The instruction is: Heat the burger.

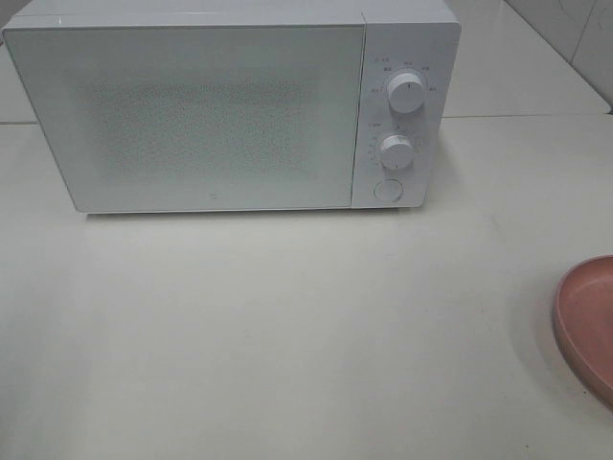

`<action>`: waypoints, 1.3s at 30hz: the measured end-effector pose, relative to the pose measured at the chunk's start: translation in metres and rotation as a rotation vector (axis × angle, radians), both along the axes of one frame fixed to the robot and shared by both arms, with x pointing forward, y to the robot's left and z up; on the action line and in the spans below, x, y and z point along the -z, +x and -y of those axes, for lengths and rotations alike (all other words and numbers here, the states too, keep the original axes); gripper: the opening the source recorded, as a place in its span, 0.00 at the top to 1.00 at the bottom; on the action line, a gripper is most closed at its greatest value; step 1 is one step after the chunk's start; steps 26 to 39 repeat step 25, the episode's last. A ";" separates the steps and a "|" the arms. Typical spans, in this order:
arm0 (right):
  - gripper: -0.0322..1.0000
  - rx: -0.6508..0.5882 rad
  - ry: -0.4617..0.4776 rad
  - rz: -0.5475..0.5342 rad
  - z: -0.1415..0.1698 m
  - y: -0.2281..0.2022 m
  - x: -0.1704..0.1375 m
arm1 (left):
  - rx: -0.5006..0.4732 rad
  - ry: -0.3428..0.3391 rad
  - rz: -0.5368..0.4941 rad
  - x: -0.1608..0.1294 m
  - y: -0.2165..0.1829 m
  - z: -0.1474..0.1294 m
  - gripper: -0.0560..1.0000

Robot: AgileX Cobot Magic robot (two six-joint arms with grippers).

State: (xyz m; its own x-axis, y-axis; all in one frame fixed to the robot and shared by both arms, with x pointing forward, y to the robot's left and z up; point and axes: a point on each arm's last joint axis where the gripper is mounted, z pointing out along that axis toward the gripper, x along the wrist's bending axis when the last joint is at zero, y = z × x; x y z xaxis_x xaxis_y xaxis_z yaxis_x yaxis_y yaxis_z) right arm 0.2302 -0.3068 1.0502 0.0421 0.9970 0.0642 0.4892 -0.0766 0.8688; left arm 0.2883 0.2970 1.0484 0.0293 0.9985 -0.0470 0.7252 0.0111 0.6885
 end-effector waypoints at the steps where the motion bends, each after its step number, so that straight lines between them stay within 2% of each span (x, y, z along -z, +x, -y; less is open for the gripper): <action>1: 0.27 0.000 0.000 0.000 0.000 0.000 0.000 | 0.000 -0.004 0.095 -0.004 -0.013 -0.001 0.02; 3: 0.27 0.000 0.000 0.000 0.000 0.000 0.000 | 0.000 -0.005 0.130 -0.005 -0.018 -0.001 0.02; 4: 0.27 0.000 0.000 0.000 0.000 0.000 0.000 | 0.000 -0.009 0.211 -0.007 -0.031 -0.001 0.02; 5: 0.27 0.000 0.000 0.000 0.000 0.000 0.000 | 0.000 -0.009 0.211 -0.007 -0.031 -0.001 0.02; 7: 0.27 0.000 0.000 0.000 0.000 0.000 0.000 | 0.000 -0.014 0.309 -0.008 -0.046 -0.002 0.02; 11: 0.27 0.000 0.000 0.000 0.000 0.000 0.000 | -0.009 -0.013 0.363 -0.008 -0.055 -0.002 0.02; 17: 0.27 0.000 0.000 0.000 0.000 0.000 0.000 | -0.068 0.001 0.368 -0.008 -0.055 -0.002 0.02; 39: 0.27 0.000 0.000 0.000 0.000 0.000 0.000 | -0.072 0.003 0.368 -0.008 -0.055 -0.002 0.02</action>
